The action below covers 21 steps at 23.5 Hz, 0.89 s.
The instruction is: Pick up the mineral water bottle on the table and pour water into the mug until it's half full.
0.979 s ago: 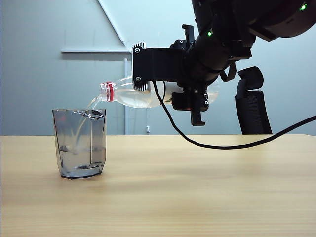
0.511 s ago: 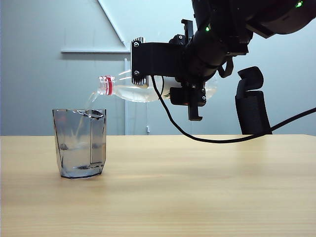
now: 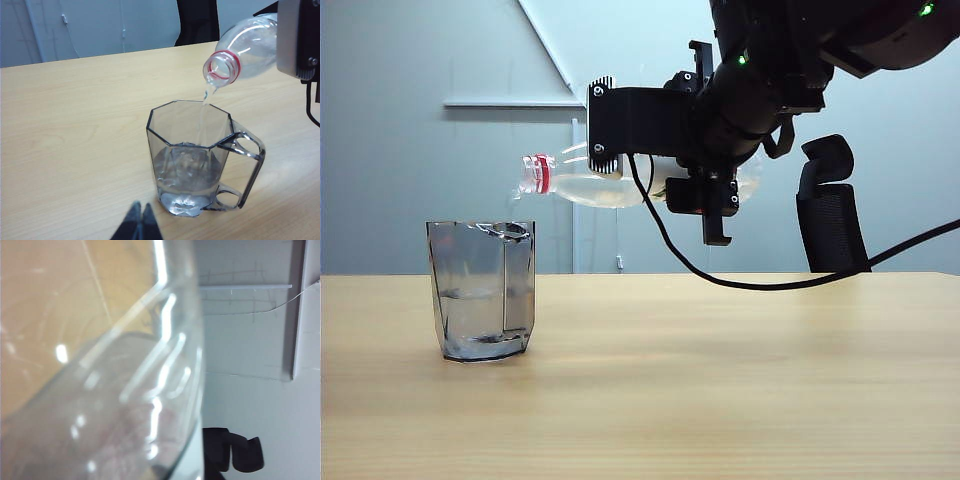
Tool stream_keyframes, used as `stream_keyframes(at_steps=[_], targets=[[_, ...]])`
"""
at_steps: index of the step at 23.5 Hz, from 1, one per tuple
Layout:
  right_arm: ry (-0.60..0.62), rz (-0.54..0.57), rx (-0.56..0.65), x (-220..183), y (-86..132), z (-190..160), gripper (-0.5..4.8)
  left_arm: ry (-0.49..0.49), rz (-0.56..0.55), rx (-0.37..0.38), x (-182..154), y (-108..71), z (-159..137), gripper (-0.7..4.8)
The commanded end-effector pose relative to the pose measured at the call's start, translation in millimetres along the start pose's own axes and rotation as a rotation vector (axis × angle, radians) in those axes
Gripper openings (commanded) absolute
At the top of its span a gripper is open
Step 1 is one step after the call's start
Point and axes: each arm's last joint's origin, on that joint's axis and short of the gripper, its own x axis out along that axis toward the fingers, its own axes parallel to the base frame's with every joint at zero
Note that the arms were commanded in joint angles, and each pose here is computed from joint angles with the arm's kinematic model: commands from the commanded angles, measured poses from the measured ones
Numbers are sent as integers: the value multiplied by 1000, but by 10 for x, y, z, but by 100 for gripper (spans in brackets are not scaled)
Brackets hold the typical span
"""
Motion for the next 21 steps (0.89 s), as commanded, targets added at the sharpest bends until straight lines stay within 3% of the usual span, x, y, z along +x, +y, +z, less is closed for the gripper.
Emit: stream_keyframes(at_steps=[1,11,17,21], targets=[[-10,-43,75,-9,-82,11,251,-15,-4,-3,-1,-1,21,-2],[-13,-25,177,-14,-63,20,251,-14,-4,-3,-1,-1,20,-2],[-44,-16,375,-45,-53,94,252,-14,-4,-3,-1,-1,20,-2],[-57,-12,570,-55,-54,117,252,-15,-3,-3,-1,0,21,-2]])
